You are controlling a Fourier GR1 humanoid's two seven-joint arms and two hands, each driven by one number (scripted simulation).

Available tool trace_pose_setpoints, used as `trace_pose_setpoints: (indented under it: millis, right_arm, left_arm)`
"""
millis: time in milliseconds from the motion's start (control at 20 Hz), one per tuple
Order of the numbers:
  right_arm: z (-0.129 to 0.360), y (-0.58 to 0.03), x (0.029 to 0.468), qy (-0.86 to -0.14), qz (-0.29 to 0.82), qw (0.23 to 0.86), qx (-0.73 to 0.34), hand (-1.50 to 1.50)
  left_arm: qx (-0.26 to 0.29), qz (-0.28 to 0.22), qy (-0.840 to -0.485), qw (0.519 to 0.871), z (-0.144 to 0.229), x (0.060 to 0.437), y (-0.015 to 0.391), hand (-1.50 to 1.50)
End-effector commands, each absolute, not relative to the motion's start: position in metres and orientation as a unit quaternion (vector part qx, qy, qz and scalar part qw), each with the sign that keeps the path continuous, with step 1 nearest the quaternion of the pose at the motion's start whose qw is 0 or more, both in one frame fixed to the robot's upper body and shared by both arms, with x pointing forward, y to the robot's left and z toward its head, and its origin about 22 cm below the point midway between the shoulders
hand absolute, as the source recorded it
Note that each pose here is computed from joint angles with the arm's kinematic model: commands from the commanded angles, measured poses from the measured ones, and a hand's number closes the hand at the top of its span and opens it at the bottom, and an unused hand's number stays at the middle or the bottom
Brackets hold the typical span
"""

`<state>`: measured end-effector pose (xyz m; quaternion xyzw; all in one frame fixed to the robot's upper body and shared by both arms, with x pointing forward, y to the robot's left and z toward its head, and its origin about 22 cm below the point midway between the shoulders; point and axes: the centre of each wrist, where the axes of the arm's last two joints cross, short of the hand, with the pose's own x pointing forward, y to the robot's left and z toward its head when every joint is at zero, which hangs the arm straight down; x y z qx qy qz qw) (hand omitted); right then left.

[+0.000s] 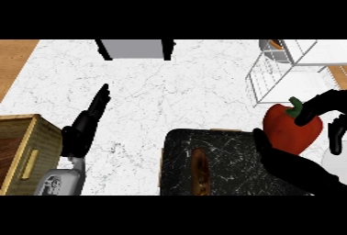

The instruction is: Pick the bell pepper from the tray and place it in the tiered shelf

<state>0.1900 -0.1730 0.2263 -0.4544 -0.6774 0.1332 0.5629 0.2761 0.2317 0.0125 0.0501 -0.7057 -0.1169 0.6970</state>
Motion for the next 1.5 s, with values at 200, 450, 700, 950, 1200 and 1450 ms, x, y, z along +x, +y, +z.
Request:
trace_pose_setpoints:
  millis: [200, 450, 700, 950, 1200, 1450]
  right_arm:
    - [0.284, -0.201, 0.223, -0.678, 0.086, 0.542, -0.49, 1.5]
    - [0.295, -0.214, 0.228, -0.671, 0.07, 0.521, -0.522, 1.5]
    - [0.299, -0.237, 0.25, -0.673, 0.061, 0.503, -0.539, 1.5]
    - [0.299, -0.256, 0.281, -0.669, 0.086, 0.487, -0.555, 1.5]
    - [0.294, -0.273, 0.307, -0.658, 0.097, 0.461, -0.587, 1.5]
    - [0.287, -0.278, 0.332, -0.646, 0.088, 0.445, -0.613, 1.5]
  left_arm:
    - [0.059, -0.123, -0.701, 0.7, 0.004, 0.277, 0.233, 0.0]
    - [0.044, -0.113, -0.71, 0.694, 0.009, 0.292, 0.232, 0.0]
    - [0.056, -0.107, -0.714, 0.689, 0.014, 0.282, 0.242, 0.0]
    - [0.042, -0.113, -0.709, 0.695, 0.021, 0.292, 0.205, 0.0]
    - [0.052, -0.115, -0.706, 0.697, 0.031, 0.286, 0.226, 0.0]
    - [0.052, -0.117, -0.713, 0.689, 0.028, 0.284, 0.232, 0.0]
